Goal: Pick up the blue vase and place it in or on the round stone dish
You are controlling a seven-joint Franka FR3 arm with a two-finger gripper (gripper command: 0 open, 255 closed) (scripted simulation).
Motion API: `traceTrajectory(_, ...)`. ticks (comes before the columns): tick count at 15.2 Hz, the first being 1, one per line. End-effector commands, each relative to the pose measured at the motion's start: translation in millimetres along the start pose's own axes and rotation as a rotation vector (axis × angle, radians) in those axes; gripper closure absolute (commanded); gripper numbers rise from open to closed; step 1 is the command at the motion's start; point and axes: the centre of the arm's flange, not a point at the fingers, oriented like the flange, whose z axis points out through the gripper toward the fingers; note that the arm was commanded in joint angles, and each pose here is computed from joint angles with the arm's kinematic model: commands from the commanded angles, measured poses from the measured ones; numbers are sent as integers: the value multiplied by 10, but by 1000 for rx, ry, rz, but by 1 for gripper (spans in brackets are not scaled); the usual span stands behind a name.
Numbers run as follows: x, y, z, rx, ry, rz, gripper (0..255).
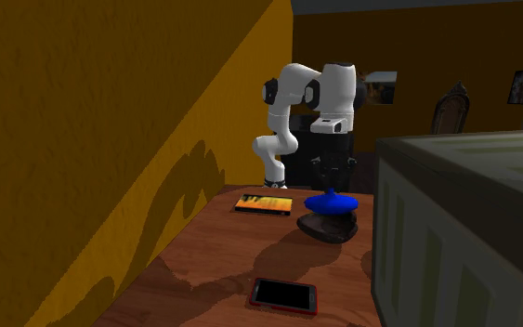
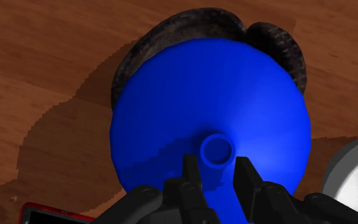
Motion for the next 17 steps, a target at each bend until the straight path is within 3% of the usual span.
traceTrajectory(1,2,2,8,0,1,0,255)
traceTrajectory(5,2,2,8,0,1,0,255)
traceTrajectory(6,2,2,8,0,1,0,0)
traceTrajectory(11,2,3,8,0,1,0,0)
traceTrajectory(15,2,2,-492,0,1,0,0)
traceTrajectory(17,1,2,-492,0,1,0,0)
